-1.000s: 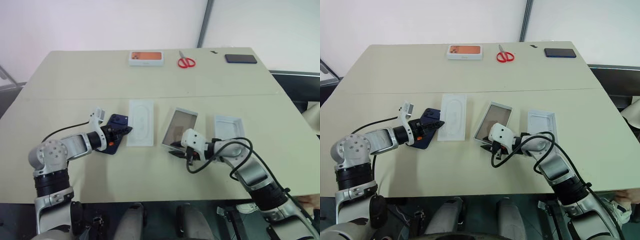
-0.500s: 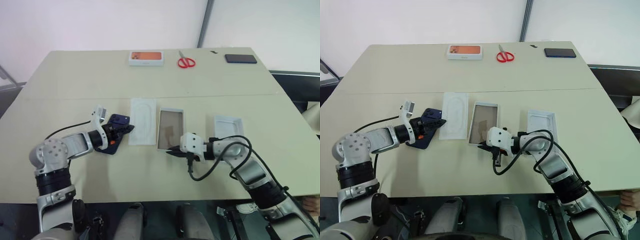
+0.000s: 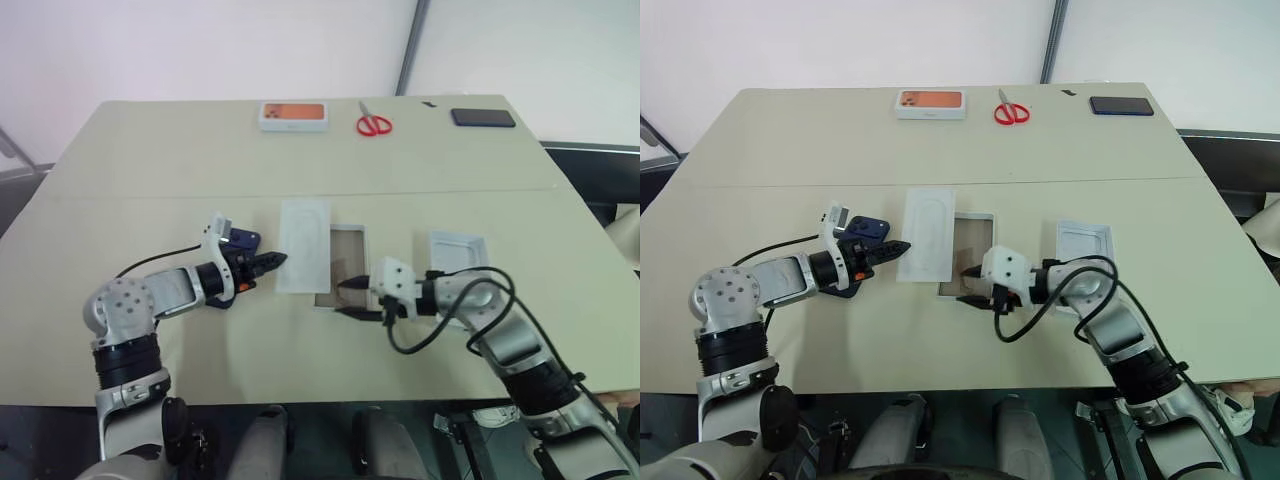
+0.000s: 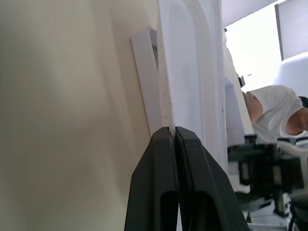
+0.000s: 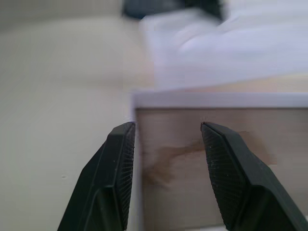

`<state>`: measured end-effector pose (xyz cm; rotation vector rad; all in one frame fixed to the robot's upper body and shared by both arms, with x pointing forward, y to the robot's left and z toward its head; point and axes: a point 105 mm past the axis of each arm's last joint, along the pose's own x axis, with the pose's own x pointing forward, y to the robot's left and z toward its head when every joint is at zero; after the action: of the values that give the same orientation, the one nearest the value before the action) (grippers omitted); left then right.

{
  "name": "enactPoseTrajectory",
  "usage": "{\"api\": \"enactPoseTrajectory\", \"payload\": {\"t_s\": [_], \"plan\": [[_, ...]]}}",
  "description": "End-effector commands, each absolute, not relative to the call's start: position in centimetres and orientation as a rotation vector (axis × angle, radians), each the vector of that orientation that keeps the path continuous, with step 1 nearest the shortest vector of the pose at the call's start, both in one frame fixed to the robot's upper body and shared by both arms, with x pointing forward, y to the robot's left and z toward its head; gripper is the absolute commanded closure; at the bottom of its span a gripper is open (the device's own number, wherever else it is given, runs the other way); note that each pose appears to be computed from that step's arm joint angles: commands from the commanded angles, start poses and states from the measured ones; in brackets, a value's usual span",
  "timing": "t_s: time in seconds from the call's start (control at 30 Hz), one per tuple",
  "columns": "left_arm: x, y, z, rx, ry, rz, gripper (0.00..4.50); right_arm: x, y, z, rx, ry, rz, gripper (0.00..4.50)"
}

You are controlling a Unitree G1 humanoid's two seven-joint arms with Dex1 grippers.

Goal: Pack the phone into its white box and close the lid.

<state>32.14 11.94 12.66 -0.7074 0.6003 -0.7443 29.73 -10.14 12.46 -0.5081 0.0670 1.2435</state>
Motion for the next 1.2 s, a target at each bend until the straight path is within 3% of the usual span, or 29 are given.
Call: {"api": "enactPoseTrajectory", "payload": {"t_s": [0.03,0.23,0.63,0.73,0.93,1.2], "plan": [[31.8,10.5,13.8,-0.693,0.576,-0.803,4.50,29.7,-13.3,13.9,-0.513,0.031,1.195,2.14],[31.7,8.0,13.1,-0.703,0.611,-0.833,4.50,30.8,-17.2,14.4,-0.495,0.026,1.073,2.14],[31.8,6.7,12.0,-0.680,0.637,-0.811,4.50,31.2,-16.7,14.3,-0.495,-0.009,1.051,2.14],[31.7,6.6,11.9,-0.681,0.644,-0.817,3.63,31.3,-16.7,14.3,-0.510,-0.013,1.046,2.08],[32.4,7.1,12.3,-0.654,0.611,-0.778,0.81,31.8,-16.3,14.6,-0.518,-0.029,1.046,2.08],[32.9,7.9,14.5,-0.648,0.531,-0.819,0.81,32.5,-14.7,15.6,-0.465,-0.067,1.054,2.08]]}}
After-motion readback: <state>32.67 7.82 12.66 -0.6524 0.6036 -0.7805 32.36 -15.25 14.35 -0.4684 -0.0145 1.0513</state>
